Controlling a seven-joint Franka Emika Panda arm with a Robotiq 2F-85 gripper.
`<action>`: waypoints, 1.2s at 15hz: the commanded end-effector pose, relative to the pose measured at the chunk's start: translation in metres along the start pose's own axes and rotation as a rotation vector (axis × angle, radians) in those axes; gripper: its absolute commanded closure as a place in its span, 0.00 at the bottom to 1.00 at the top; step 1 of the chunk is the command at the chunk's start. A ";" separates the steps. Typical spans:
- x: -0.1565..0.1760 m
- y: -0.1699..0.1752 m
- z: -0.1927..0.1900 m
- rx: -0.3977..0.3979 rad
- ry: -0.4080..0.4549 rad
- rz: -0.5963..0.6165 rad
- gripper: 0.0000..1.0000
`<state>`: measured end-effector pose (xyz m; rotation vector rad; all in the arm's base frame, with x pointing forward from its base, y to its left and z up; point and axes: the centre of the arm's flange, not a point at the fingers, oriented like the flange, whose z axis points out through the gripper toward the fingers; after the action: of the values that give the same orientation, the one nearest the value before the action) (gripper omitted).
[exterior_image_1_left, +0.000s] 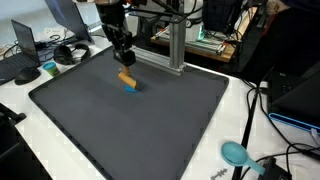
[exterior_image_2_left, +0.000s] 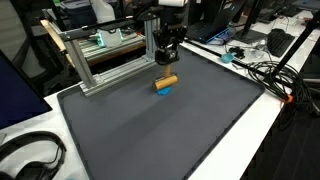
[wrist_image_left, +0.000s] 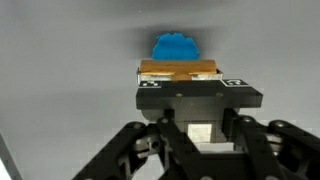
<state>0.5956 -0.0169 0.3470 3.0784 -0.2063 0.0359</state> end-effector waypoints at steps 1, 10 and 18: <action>-0.001 0.013 0.013 0.015 -0.009 -0.018 0.78; 0.010 0.010 0.037 0.038 0.010 -0.010 0.78; 0.005 0.017 0.044 0.101 -0.102 0.034 0.78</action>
<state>0.6010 -0.0417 0.3178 3.1233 -0.2553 0.0247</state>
